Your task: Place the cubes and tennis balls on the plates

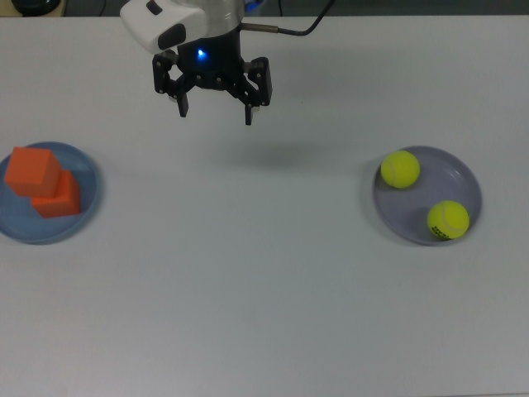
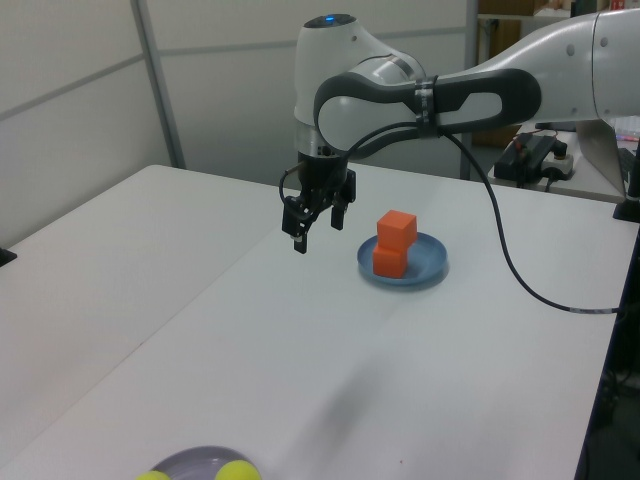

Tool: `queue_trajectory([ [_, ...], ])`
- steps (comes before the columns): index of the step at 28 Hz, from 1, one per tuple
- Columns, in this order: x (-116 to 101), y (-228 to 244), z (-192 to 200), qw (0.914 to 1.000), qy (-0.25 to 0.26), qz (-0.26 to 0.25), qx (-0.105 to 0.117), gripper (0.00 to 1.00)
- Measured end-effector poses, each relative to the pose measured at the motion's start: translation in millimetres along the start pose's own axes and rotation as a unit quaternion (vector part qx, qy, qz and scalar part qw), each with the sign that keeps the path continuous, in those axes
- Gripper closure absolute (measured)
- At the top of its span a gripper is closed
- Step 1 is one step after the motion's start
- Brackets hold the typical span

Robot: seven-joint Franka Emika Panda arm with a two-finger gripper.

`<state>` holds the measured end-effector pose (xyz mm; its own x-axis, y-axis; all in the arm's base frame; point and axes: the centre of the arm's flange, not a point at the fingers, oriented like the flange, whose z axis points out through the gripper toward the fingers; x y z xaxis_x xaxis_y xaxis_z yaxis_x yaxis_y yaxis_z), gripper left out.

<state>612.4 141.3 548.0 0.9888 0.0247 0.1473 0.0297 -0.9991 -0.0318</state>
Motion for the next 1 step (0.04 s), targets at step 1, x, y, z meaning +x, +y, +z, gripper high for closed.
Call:
queue_trajectory([
  [1, 0.0, 0.0, 0.0, 1.0, 0.0, 0.0, 0.0, 0.0],
])
